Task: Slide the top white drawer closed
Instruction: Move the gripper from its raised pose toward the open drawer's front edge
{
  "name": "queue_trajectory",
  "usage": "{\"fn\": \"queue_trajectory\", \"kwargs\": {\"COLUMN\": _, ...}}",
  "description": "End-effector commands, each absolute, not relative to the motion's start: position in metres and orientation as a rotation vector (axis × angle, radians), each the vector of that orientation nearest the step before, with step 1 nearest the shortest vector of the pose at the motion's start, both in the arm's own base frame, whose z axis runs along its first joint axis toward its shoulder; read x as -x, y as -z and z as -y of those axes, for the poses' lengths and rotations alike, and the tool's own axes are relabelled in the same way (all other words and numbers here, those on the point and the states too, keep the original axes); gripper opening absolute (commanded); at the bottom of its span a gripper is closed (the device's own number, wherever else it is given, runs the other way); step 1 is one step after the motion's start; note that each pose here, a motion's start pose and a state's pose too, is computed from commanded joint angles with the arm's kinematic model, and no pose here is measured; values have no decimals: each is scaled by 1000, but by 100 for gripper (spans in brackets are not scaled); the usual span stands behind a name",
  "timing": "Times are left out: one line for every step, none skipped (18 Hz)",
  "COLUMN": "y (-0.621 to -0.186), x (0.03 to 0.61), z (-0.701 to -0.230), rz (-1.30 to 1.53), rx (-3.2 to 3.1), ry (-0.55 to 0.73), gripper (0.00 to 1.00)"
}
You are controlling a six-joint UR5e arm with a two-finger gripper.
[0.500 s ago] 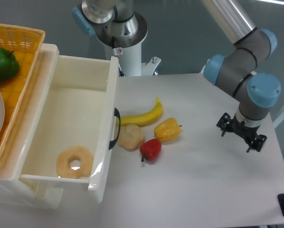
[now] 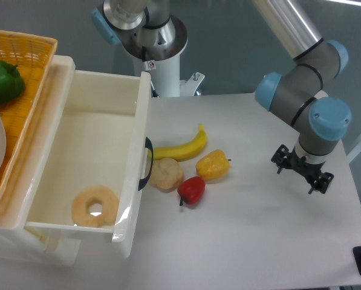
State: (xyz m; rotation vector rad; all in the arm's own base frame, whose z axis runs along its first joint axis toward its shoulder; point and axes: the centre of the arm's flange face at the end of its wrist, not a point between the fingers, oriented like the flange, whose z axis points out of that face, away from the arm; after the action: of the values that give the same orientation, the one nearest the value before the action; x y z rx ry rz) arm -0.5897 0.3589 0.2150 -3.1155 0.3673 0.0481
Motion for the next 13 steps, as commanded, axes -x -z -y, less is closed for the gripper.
{"fn": "queue_trajectory", "kwargs": {"y": -212, "x": 587, "z": -357, "rz": -346, "rx": 3119, "ry": -41, "gripper": 100}}
{"fn": "queue_trajectory", "kwargs": {"y": -212, "x": 585, "z": -356, "rz": -320, "rx": 3122, "ry": -36, "gripper": 100}}
{"fn": "queue_trajectory", "kwargs": {"y": -213, "x": 583, "z": -357, "rz": -301, "rx": 3124, "ry": -36, "gripper": 100}}
{"fn": "queue_trajectory", "kwargs": {"y": -213, "x": 580, "z": -360, "rz": -265, "rx": 3126, "ry": -31, "gripper": 100}}
{"fn": "queue_trajectory", "kwargs": {"y": -214, "x": 575, "z": -361, "rz": -198, "rx": 3134, "ry": -22, "gripper": 100}}
{"fn": "queue_trajectory", "kwargs": {"y": -214, "x": 567, "z": -364, "rz": -135, "rx": 3138, "ry": -18, "gripper": 100}}
{"fn": "queue_trajectory", "kwargs": {"y": -217, "x": 563, "z": -366, "rz": -75, "rx": 3139, "ry": -20, "gripper": 100}}
{"fn": "queue_trajectory", "kwargs": {"y": -223, "x": 559, "z": -371, "rz": -39, "rx": 3135, "ry": -32, "gripper": 100}}
{"fn": "queue_trajectory", "kwargs": {"y": -230, "x": 554, "z": -377, "rz": -22, "rx": 3131, "ry": -45, "gripper": 100}}
{"fn": "queue_trajectory", "kwargs": {"y": -235, "x": 548, "z": -384, "rz": -10, "rx": 3118, "ry": -49, "gripper": 100}}
{"fn": "queue_trajectory", "kwargs": {"y": -243, "x": 542, "z": -392, "rz": 8, "rx": 3087, "ry": -48, "gripper": 100}}
{"fn": "queue_trajectory", "kwargs": {"y": -249, "x": 536, "z": -400, "rz": 27, "rx": 3055, "ry": -39, "gripper": 94}}
{"fn": "queue_trajectory", "kwargs": {"y": -253, "x": 529, "z": -409, "rz": 58, "rx": 3033, "ry": -27, "gripper": 85}}
